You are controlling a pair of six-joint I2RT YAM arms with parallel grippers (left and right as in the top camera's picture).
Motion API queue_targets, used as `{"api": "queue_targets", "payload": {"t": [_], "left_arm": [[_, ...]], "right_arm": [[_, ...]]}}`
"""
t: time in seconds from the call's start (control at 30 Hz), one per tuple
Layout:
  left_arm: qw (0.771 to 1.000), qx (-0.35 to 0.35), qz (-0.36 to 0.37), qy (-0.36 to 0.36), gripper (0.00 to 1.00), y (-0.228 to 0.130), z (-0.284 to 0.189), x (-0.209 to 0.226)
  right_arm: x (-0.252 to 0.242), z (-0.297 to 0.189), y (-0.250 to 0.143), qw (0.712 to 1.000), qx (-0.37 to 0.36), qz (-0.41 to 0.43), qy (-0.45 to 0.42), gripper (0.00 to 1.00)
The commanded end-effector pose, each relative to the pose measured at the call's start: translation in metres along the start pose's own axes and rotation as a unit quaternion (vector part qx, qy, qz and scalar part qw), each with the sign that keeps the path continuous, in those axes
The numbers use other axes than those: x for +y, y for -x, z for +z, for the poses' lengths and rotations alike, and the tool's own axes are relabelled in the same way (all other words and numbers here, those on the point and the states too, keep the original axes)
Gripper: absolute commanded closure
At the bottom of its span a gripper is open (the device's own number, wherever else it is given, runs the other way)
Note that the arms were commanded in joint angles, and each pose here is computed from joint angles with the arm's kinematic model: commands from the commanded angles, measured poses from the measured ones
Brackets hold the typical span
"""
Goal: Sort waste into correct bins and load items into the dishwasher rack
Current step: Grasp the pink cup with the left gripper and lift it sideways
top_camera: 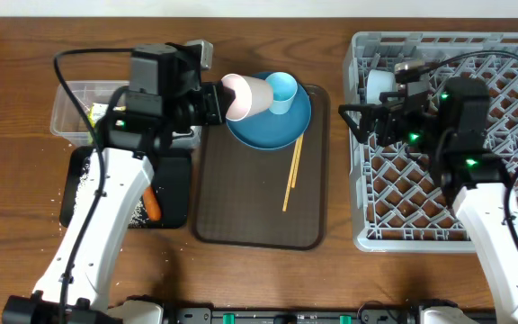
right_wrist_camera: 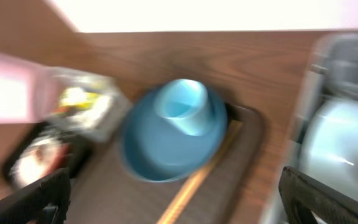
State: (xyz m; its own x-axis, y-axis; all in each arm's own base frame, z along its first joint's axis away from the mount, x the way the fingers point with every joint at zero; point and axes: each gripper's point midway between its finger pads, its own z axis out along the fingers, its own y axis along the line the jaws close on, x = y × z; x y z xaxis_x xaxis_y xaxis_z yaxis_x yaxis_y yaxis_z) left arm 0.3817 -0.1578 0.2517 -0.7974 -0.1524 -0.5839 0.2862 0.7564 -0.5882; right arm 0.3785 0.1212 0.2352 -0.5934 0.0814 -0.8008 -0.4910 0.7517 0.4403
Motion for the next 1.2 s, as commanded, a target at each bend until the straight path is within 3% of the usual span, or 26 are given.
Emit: {"api": "queue_targets", "payload": {"t": [0.0, 0.13, 0.27, 0.5, 0.77, 1.17], "left_arm": [[0.979, 0.049, 0.03, -0.193, 0.94, -0.012, -0.013, -0.05], [0.953, 0.061, 0.047, -0.292, 0.94, -0.011, -0.016, -0.07], [0.916, 0.073, 0.08, -0.387, 0.94, -0.011, -0.021, -0.089], [0.921, 0.086, 0.062, -0.375, 0.94, -0.014, 0.004, -0.078], [0.905, 0.084, 0.112, -0.401, 0.94, -0.022, 0.009, -0.105], [0.896, 0.101, 0.122, -0.415, 0.94, -0.034, 0.013, -0.123]], "right_arm": [[0.06, -0.022, 0.001, 0.978, -0.002, -0.061, 0.197, 0.01], [0.09, -0.038, -0.004, 0.949, -0.013, -0.12, 0.291, 0.01], [0.092, -0.039, -0.005, 0.946, -0.013, -0.124, 0.3, 0.01], [0.102, -0.04, -0.006, 0.937, -0.014, -0.135, 0.321, 0.01], [0.112, -0.029, -0.01, 0.934, -0.009, -0.157, 0.32, 0.01], [0.133, -0.024, -0.013, 0.919, -0.012, -0.186, 0.347, 0.01]]}}
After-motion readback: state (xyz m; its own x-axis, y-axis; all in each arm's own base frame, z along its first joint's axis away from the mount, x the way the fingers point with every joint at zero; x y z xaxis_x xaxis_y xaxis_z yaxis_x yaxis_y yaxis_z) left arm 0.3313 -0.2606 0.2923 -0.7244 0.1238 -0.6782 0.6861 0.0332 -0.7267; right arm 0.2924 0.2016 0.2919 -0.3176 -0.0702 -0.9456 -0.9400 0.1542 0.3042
